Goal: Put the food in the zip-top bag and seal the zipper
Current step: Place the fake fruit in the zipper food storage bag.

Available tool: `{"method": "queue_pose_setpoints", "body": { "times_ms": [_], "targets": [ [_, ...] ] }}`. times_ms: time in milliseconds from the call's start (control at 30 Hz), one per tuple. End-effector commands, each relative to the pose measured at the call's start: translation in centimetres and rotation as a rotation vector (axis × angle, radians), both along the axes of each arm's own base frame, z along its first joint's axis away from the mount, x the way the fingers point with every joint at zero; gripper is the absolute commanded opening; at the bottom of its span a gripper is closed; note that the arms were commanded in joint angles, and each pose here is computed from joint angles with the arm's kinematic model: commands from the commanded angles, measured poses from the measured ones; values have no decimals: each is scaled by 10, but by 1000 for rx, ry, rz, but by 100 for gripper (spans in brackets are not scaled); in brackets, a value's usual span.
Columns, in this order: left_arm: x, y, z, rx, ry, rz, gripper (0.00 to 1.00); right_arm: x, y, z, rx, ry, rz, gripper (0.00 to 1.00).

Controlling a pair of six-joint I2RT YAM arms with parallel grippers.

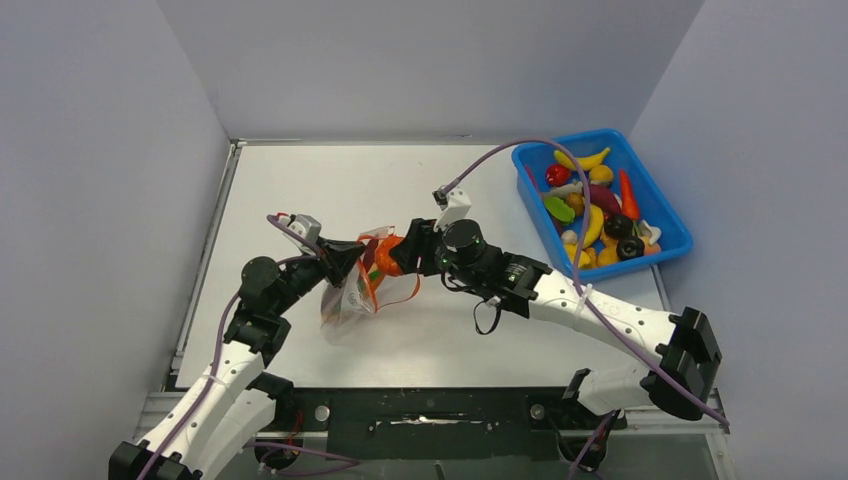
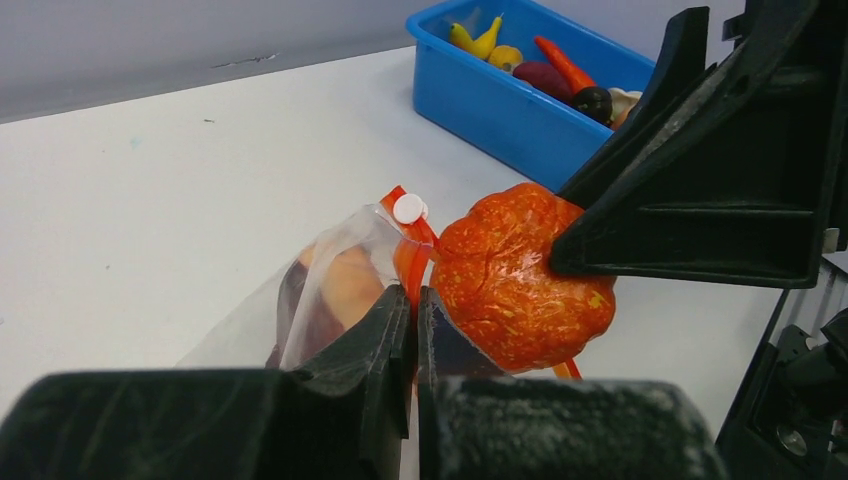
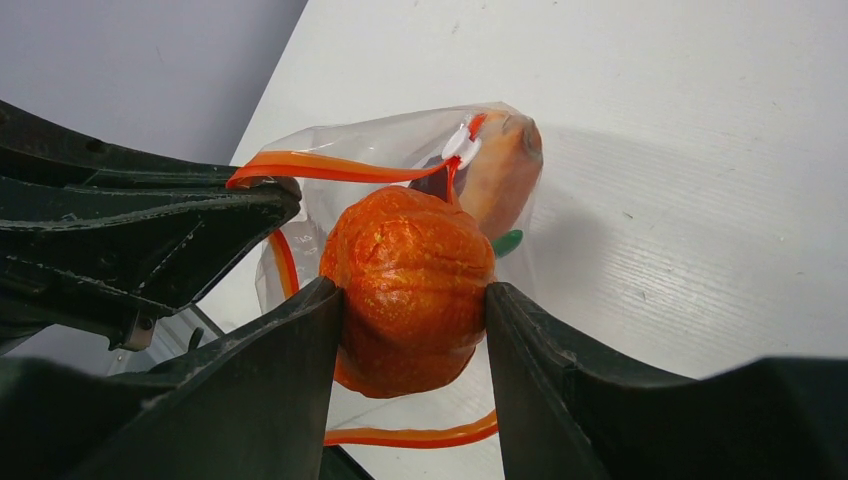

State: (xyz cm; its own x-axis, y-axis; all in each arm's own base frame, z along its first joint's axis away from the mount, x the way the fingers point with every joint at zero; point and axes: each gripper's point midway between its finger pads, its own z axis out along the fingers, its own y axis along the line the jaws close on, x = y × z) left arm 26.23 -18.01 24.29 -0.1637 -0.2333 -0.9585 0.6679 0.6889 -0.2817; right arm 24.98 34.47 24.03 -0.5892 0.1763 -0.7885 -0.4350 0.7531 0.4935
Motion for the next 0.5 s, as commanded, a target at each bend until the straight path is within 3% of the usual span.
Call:
{"method": "queue_pose_setpoints", "body": {
  "times_ms": [0, 233, 467],
  "targets": [
    [-5, -5, 33, -54, -112, -38, 0, 7, 21, 38, 106, -74, 27, 37],
    [-8, -5, 35, -59, -121, -45, 0, 4, 46, 21, 97, -34, 80, 43],
    [-8, -5, 34, -56, -119, -46, 0, 3, 52, 16, 88, -28, 100, 55]
  ]
}}
